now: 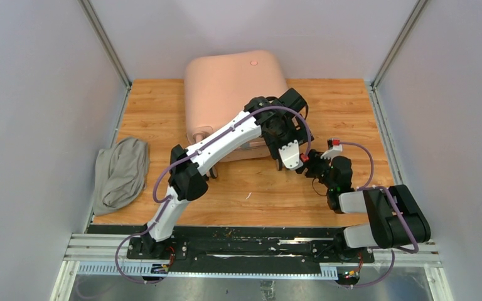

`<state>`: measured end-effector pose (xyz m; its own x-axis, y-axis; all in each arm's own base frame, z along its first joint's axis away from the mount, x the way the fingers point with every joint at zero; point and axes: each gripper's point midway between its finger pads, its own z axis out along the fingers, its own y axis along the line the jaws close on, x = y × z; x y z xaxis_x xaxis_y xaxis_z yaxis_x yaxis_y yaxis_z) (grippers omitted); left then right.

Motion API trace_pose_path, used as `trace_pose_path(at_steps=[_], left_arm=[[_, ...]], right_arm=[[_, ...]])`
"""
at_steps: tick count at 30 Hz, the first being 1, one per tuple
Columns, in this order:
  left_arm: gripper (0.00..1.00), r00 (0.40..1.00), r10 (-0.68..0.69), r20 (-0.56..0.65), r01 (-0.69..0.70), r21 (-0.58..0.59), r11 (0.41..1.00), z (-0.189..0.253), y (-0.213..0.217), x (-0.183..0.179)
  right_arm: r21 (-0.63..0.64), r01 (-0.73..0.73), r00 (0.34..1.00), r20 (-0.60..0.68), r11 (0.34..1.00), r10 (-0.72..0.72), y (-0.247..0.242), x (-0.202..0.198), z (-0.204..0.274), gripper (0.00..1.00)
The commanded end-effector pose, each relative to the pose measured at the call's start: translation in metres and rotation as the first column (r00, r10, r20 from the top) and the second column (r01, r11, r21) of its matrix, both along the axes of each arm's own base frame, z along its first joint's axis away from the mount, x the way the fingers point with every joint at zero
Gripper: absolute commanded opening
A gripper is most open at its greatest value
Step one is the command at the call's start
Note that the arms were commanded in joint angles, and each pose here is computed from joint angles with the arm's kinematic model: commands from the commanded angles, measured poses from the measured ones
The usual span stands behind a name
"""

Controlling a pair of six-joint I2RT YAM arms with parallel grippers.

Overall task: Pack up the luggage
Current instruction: Zip the luggage at the center of the board.

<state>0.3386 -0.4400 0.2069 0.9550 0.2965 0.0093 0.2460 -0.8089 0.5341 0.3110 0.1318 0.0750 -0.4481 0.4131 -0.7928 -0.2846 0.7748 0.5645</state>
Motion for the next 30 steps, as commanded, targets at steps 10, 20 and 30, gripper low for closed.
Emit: trace_pose_path(at_steps=[10, 20, 30], left_arm=[[0.05, 0.996, 0.008, 0.085, -0.011, 0.036, 0.999, 0.009, -0.008, -0.003], [0.0, 0.982, 0.072, 0.175, -0.066, -0.04, 0.997, 0.063, 0.004, 0.002], [0.0, 0.96, 0.157, 0.23, -0.138, -0.097, 0.986, 0.099, 0.02, 0.012]], right_arm=[[0.025, -0.121, 0.957, 0.27, 0.992, 0.11, 0.019, 0.034, 0.044, 0.64], [0.052, -0.254, 0.912, 0.346, 0.966, 0.222, 0.032, 0.041, 0.062, 0.59], [0.058, -0.313, 0.889, 0.37, 0.948, 0.271, 0.039, 0.04, 0.074, 0.61]])
